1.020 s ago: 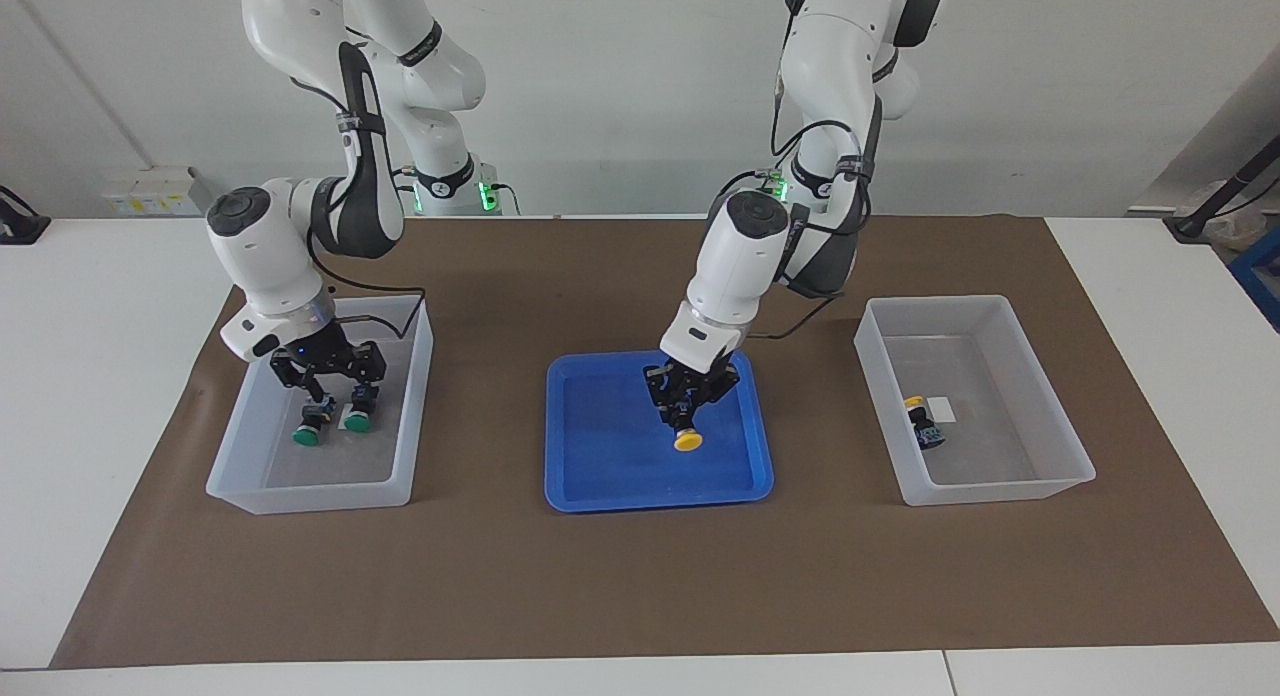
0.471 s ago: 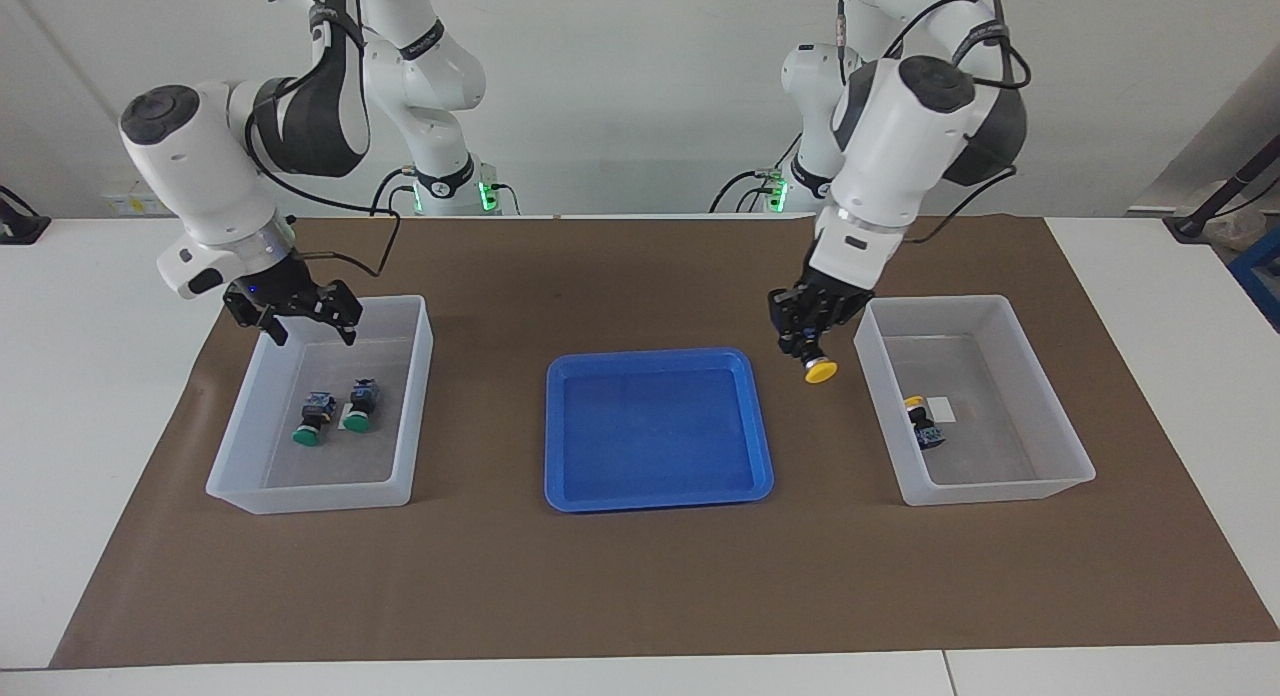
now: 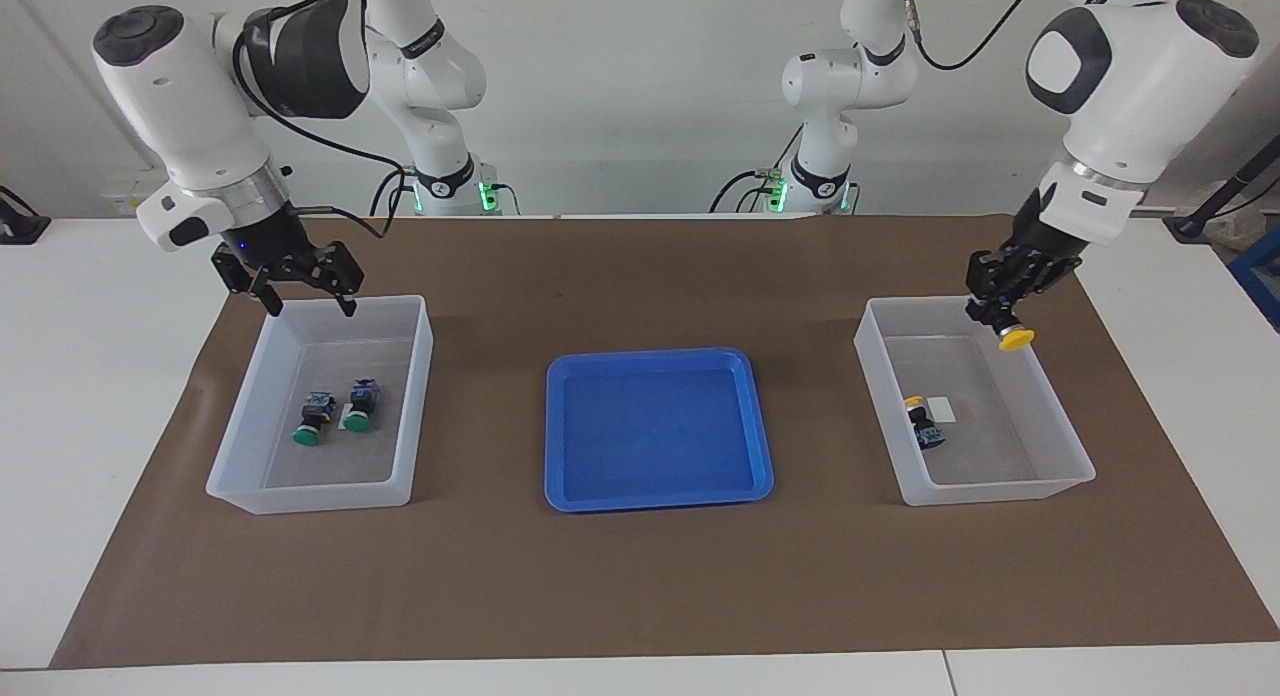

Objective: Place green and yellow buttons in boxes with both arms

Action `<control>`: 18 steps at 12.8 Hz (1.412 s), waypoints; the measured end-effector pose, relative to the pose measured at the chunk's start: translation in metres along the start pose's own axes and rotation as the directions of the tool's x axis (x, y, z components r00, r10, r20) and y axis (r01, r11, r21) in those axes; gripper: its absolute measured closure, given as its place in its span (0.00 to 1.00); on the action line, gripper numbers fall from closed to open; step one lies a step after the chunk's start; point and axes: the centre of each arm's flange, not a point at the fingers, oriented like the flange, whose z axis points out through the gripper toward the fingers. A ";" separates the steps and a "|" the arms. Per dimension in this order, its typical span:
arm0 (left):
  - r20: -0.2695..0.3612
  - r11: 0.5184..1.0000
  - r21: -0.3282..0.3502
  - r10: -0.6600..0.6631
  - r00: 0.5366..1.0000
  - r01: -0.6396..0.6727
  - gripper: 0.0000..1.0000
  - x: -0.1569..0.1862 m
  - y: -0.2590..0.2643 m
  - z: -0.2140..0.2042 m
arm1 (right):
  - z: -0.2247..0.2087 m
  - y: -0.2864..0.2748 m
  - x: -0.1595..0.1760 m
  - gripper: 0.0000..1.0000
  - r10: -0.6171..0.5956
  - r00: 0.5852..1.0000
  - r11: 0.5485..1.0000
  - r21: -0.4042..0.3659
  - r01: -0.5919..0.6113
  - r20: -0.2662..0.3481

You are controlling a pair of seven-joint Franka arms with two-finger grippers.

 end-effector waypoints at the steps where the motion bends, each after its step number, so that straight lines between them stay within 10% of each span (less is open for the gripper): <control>1: 0.000 1.000 0.003 0.019 1.000 -0.019 0.67 -0.003 -0.019 0.011 | -0.003 0.001 0.000 0.00 -0.002 1.000 1.000 -0.006 0.002 0.000; 18: -0.172 0.997 0.069 0.048 0.984 -0.037 0.67 -0.018 -0.086 0.263 | -0.017 -0.023 -0.003 0.00 -0.047 0.998 0.999 -0.017 0.048 0.043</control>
